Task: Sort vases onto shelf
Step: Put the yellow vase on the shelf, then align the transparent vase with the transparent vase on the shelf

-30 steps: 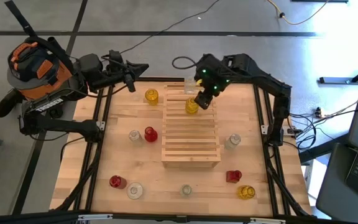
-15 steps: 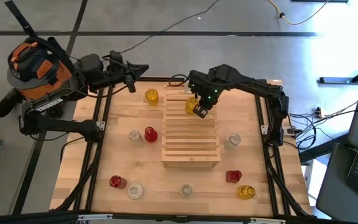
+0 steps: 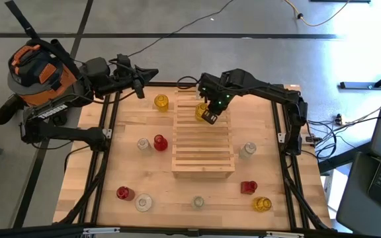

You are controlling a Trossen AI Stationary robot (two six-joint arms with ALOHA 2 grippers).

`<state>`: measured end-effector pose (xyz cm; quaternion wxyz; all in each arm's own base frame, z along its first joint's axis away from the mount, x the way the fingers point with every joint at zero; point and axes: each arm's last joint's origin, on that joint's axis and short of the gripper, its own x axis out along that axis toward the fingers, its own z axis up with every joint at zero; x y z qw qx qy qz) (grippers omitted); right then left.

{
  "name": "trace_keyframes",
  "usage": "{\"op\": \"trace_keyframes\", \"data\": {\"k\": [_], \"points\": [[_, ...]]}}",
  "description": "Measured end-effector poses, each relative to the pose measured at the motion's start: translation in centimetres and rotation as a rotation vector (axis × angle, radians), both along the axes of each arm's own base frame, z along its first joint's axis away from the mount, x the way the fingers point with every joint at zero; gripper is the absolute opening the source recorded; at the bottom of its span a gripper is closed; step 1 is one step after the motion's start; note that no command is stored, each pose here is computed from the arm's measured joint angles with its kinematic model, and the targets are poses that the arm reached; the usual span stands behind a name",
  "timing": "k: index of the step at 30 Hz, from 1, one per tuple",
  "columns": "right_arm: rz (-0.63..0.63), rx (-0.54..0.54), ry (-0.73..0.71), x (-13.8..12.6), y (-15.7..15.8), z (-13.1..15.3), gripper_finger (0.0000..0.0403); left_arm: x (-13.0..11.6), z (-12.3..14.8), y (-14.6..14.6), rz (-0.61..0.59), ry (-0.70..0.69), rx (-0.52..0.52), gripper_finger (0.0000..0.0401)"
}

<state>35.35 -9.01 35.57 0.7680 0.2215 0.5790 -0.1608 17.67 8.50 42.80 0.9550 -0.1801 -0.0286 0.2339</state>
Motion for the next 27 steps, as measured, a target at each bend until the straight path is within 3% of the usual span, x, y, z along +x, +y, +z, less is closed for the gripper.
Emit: {"op": "trace_keyframes", "data": {"k": [8, 16, 21, 27], "points": [[0.003, -0.002, -0.017, 0.1, 0.0, 0.1, 0.0001, 0.0, 0.0, 0.0, 0.000, 0.000, 0.001, 0.0000], [-0.028, 0.218, -0.004, -0.2, 0.6, 0.0, 0.0001, 0.0, 0.0, 0.0, 0.000, 0.007, 0.004, 0.0000], [-0.154, 0.284, -0.076, 0.5, 0.6, 0.3, 0.0000, 0.0, 0.0, 0.0, 0.000, 0.009, 0.006, 0.0000], [-0.182, 0.285, -0.074, 0.5, 0.5, 0.3, 0.0000, 0.0, -0.3, 0.0, 0.000, 0.028, -0.003, 0.0000]]}}
